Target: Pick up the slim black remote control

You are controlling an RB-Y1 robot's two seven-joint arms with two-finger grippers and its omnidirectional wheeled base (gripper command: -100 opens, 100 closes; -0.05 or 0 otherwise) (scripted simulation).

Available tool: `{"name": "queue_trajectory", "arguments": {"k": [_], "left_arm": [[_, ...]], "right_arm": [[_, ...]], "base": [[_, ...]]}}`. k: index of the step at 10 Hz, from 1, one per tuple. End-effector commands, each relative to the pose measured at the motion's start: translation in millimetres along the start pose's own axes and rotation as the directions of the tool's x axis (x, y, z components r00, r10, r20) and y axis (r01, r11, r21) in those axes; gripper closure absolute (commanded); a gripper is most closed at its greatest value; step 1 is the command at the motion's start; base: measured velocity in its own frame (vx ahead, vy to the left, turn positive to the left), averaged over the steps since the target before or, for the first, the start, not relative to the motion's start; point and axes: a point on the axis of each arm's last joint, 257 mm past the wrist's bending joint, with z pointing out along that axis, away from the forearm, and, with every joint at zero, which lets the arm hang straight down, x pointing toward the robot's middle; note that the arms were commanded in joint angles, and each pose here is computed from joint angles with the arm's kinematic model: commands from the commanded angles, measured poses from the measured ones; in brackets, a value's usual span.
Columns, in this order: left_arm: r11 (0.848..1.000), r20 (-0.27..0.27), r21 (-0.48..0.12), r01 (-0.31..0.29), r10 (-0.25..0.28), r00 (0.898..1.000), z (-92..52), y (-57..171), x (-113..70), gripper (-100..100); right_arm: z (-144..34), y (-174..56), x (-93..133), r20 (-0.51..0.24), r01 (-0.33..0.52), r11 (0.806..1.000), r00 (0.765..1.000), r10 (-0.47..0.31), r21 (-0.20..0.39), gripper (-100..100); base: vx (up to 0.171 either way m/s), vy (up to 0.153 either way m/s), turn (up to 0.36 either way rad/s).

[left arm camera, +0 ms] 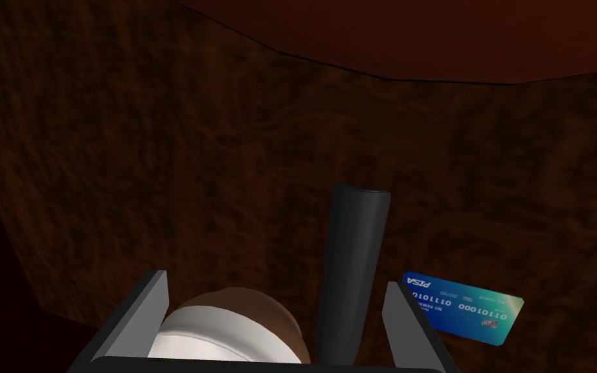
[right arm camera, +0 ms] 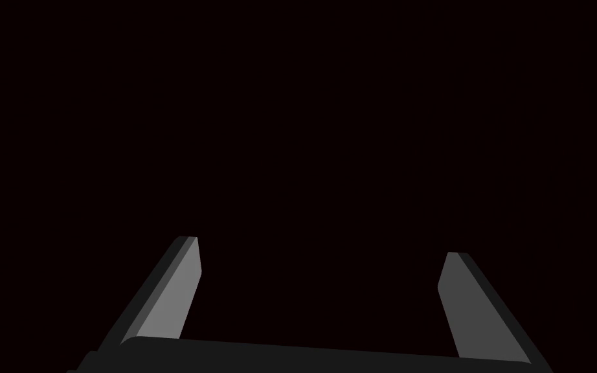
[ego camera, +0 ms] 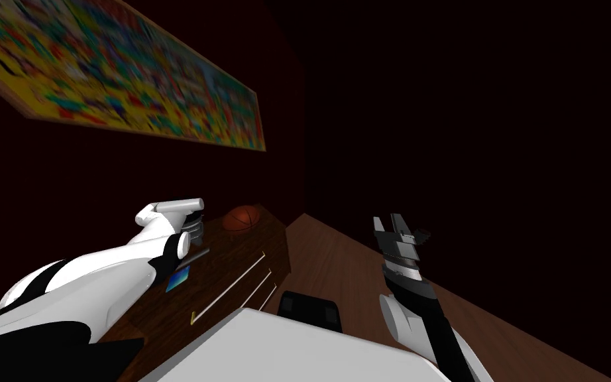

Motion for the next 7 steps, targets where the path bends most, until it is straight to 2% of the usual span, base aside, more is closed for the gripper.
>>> {"name": "queue_trajectory", "arguments": {"k": [1,2,3,5,6,7], "left_arm": [[1.000,0.007,0.011,0.000,0.000,1.000,-4.4,-2,-2.8,-100],[0.999,0.025,0.032,-0.001,0.001,1.000,-9.2,-9,-9.3,-100],[0.996,0.072,0.090,-0.007,0.001,0.997,-23.1,-27,-26.3,-100],[0.994,0.085,0.107,-0.010,0.001,0.996,-27.3,-32,-30.8,-100],[0.989,0.112,0.145,-0.017,0.001,0.994,-37.4,-44,-40.0,-100],[0.999,0.035,0.046,-0.018,0.016,0.999,-12.1,-12,-11.3,-100]], "right_arm": [[0.0,0,0,0.000,0.000,1.000,1.000,0.000,0.000,0],[0.0,0,0,0.000,0.000,1.000,1.000,0.000,0.000,0],[0.0,0,0,0.000,0.000,1.000,1.000,0.000,0.000,0],[0.0,0,0,0.000,0.000,1.000,1.000,0.000,0.000,0],[0.0,0,0,0.000,0.000,1.000,1.000,0.000,0.000,0],[0.0,0,0,0.000,0.000,1.000,1.000,0.000,0.000,0]], "base": [[0.038,-0.084,0.015],[0.030,-0.063,-0.028],[0.050,-0.146,-0.116],[0.049,-0.126,-0.018],[0.045,-0.124,-0.065],[-0.039,0.036,0.057]]}}
